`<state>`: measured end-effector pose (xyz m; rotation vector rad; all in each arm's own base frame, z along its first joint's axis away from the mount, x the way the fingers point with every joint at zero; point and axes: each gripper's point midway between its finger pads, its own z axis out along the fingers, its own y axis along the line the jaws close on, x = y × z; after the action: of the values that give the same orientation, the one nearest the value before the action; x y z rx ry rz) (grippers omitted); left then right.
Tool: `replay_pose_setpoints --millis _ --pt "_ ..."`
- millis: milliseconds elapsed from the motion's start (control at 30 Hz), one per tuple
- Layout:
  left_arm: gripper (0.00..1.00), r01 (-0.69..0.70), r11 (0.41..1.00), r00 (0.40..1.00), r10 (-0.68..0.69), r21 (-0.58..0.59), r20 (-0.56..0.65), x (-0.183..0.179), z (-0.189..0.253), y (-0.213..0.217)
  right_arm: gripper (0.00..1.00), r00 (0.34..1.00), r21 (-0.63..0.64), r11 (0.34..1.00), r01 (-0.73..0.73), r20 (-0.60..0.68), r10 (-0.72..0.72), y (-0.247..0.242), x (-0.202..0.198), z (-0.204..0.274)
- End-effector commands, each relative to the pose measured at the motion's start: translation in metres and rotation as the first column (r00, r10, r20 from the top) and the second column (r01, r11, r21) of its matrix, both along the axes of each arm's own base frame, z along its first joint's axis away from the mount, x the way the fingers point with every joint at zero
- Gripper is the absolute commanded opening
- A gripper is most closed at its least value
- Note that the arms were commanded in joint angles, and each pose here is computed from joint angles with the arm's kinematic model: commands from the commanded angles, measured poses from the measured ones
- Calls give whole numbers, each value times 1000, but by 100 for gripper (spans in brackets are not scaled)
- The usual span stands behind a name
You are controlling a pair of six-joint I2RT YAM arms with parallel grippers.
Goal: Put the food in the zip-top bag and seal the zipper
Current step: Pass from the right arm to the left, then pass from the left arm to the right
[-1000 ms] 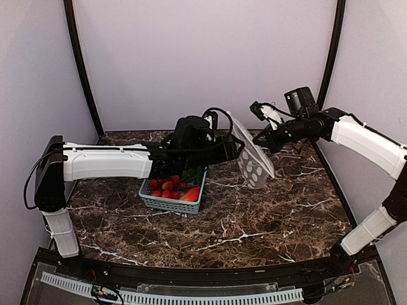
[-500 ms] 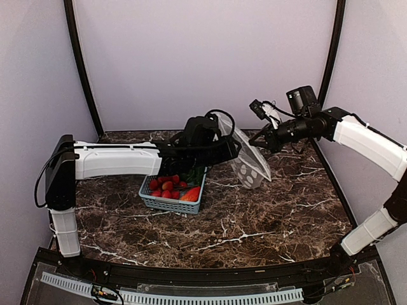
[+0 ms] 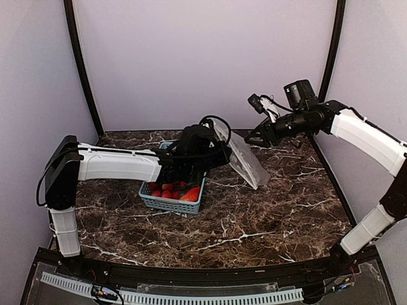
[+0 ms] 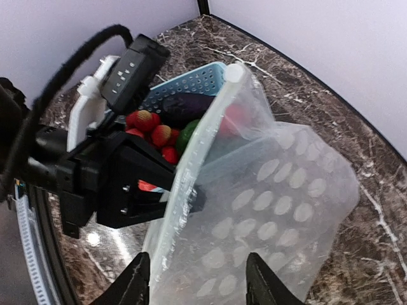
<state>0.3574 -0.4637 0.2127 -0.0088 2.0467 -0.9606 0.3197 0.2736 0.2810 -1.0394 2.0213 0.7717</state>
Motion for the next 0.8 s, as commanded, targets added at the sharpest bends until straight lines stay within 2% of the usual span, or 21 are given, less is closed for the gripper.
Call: replay_pose_setpoints --millis 0,167,300,767 --pt "4 -20 994 994 31 -108 101 5 45 3 52 996 -77 994 74 62 -70 -3 17 4" --pt "5 -50 982 992 69 -183 103 9 55 3 59 987 -198 977 75 157 -44 9 7 -8" --pt "8 -78 974 990 100 -215 96 12 63 3 65 984 -228 971 74 177 -33 14 0 -16" --pt "7 -117 963 978 154 -242 139 8 81 -1 67 940 -336 900 279 287 -184 10 31 -27"
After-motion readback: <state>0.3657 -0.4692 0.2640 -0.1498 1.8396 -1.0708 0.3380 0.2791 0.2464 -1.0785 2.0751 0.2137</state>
